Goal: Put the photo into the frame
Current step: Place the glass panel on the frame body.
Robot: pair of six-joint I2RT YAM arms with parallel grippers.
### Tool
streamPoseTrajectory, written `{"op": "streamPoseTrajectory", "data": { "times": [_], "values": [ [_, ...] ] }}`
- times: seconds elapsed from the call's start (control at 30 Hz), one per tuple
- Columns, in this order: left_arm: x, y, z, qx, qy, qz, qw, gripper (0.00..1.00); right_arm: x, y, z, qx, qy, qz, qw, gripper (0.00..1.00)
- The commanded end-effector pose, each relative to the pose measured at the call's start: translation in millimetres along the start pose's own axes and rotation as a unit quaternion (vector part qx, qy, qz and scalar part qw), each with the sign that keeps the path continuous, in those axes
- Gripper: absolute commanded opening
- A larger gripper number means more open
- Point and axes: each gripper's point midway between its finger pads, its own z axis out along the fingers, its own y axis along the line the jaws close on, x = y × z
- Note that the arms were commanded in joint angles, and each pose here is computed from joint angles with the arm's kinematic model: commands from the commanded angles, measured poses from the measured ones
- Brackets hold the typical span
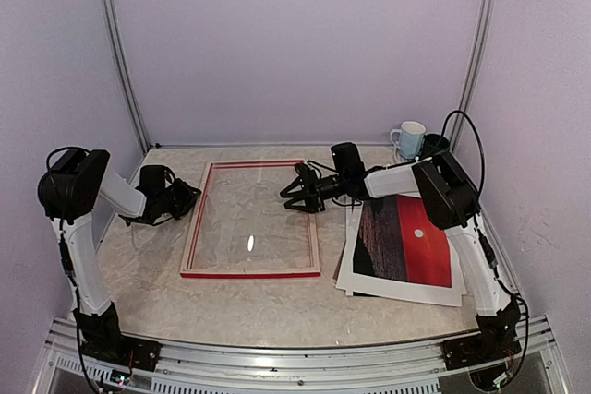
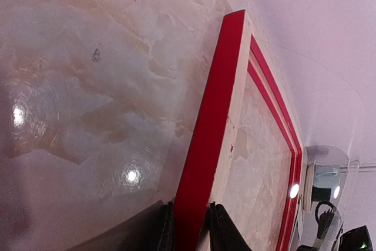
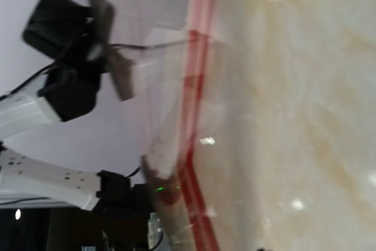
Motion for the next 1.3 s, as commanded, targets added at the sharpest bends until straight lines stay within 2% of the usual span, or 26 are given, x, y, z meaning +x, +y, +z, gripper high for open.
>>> {"op": "streamPoseTrajectory", "data": {
  "times": [0.0, 0.47, 1.27],
  "values": [
    [27.4, 18.8, -2.1, -0.033, 0.038, -0.010, 0.999, 0.21, 2.6, 12.8, -2.7, 0.036, 0.002, -0.020, 0.999, 0.50],
    [28.3, 19.5, -1.7, -0.034, 0.039, -0.011, 0.999, 0.21, 8.3, 24.5, 3.5, 0.054, 0.024, -0.030, 0.998, 0.53],
    [26.9, 18.5, -4.5, -0.039, 0.033, -0.015, 0.999, 0.21, 26.9, 3.8, -10.5, 0.166, 0.045, -0.034, 0.985, 0.58]
  ]
}}
